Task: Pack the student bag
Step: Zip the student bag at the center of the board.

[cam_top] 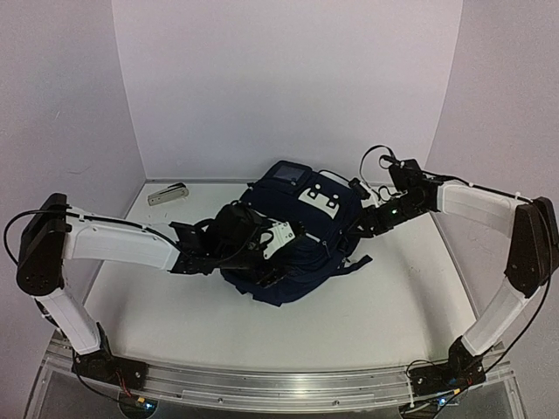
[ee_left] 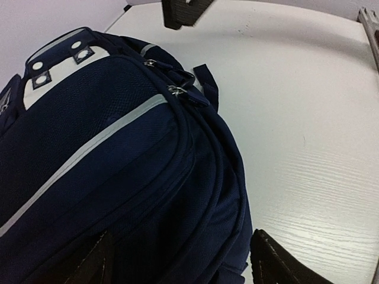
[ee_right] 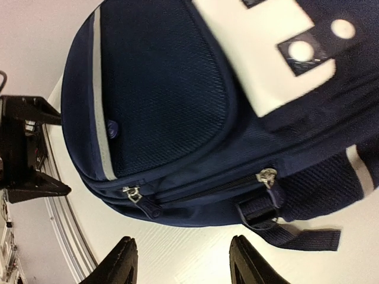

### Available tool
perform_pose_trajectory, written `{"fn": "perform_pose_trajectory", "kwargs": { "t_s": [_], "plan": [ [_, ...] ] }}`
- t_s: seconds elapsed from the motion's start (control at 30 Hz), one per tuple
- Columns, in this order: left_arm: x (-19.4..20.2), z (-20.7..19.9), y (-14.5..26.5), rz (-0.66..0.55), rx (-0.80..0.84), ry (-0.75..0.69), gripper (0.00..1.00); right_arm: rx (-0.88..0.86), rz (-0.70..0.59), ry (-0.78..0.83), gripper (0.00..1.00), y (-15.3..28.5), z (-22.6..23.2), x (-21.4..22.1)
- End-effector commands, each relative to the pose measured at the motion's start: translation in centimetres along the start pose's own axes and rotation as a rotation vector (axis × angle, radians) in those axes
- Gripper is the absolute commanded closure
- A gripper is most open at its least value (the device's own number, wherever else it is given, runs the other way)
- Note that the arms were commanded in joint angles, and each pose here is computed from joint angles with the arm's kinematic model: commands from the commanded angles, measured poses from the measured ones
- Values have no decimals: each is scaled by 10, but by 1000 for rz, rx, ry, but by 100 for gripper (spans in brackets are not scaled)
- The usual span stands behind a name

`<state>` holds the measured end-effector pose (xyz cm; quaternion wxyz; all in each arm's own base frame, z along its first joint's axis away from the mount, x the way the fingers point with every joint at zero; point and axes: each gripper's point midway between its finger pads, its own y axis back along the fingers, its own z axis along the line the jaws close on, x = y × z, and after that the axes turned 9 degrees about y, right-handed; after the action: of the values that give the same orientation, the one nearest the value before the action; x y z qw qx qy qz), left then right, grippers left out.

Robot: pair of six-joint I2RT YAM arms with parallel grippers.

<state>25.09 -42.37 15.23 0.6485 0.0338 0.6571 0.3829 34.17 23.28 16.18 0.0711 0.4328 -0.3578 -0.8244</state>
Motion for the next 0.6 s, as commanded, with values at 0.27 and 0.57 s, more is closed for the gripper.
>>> {"fn": "perform_pose_trajectory", "kwargs": {
  "t_s": [0.27, 0.57],
  "plan": [
    [14, 28, 47, -2, -95, 12, 26, 6, 122, 164, 47, -50, 32, 11],
    [27, 43, 46, 14, -150, -171, 27, 57, 130, 169, 47, -71, 21, 14]
  ]
}}
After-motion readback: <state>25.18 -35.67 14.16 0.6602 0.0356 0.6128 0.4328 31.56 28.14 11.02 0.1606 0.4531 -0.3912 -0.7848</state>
